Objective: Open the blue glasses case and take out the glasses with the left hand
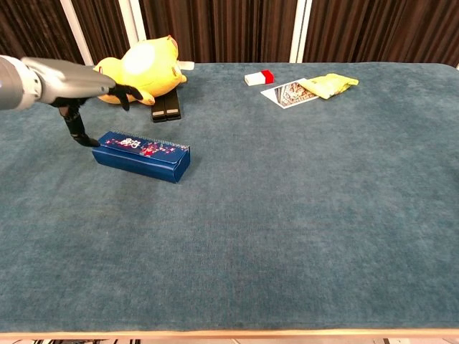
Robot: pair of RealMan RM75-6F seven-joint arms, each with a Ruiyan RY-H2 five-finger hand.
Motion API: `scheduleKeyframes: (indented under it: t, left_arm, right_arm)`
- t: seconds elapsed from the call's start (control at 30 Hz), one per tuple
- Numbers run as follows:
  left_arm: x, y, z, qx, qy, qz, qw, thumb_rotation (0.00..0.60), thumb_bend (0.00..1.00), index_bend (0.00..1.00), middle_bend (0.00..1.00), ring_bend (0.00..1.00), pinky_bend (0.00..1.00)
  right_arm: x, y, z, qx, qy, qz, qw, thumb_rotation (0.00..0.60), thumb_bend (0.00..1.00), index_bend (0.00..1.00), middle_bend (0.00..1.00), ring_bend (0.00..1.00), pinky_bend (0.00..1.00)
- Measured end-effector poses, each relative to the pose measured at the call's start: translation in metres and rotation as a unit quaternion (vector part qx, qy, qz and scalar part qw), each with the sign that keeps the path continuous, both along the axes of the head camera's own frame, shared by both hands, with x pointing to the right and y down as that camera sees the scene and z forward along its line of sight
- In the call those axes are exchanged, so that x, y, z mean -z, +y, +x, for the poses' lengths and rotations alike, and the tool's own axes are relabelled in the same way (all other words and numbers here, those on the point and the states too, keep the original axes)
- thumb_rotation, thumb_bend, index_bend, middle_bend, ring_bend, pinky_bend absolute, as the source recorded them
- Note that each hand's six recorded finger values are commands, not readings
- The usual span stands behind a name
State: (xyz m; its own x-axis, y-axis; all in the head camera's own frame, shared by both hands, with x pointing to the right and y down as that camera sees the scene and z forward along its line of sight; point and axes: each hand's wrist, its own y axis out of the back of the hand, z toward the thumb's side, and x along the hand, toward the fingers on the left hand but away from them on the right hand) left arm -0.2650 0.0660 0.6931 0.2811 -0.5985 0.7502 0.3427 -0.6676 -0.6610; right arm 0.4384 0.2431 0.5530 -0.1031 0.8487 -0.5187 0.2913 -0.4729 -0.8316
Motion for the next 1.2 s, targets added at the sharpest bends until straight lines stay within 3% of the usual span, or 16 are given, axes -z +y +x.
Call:
scheduleKeyframes:
  t: [0.83,1.2]
  left_arm:
    - [-0.024,-0.003,0.01,-0.004,-0.018,-0.014,0.9997,0.6,0.31,0.03,0.22,0.0,0.12]
    - [-0.031,-0.001,0.015,-0.002,-0.016,-0.016,0.9997,0.6,0.41,0.06,0.25,0.0,0.13]
  right_arm:
    - [0.0,0.0,0.0,-0.005,-0.001,0.0,1.0,0.6,0.14,0.0,0.0,0.0,0.2]
    - [0.0,0.0,0.001,-0.007,-0.002,-0.002,1.0,0.6,0.14,0.0,0.0,0.0,0.2]
